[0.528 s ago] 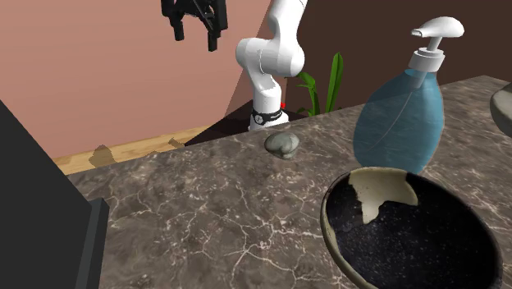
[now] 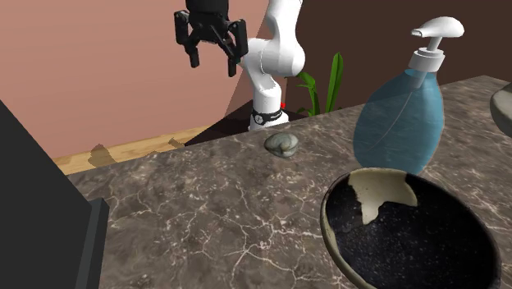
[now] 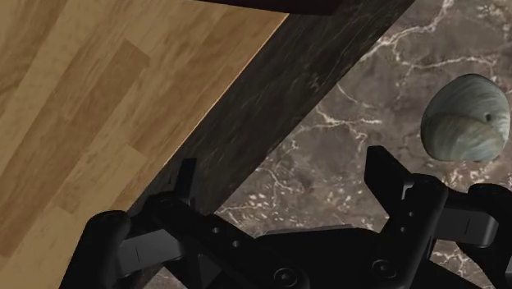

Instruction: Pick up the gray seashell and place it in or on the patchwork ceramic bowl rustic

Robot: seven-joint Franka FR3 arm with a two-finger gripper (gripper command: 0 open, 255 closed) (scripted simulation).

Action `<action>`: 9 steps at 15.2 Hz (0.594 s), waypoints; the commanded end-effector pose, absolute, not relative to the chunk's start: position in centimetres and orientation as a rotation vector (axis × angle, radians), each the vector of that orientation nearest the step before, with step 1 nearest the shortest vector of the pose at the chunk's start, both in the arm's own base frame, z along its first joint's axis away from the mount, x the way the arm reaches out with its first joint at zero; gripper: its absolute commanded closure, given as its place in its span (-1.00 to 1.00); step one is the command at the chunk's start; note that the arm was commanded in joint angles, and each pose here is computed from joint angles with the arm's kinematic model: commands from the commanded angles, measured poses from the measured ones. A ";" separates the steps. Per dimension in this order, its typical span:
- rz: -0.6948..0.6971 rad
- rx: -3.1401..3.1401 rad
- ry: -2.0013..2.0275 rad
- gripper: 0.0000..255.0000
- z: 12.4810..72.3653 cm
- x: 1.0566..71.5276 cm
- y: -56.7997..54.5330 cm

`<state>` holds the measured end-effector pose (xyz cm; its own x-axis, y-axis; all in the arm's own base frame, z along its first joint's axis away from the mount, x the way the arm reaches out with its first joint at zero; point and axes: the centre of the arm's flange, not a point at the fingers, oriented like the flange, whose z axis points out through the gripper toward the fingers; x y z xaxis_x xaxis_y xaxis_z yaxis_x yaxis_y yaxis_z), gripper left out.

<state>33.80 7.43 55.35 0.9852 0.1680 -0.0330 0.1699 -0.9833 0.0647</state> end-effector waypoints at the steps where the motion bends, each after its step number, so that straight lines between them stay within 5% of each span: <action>1: -0.056 3.079 0.301 -1.00 54.3 34.6 9.5; 9: -0.113 3.132 0.463 -1.00 49.9 36.8 18.0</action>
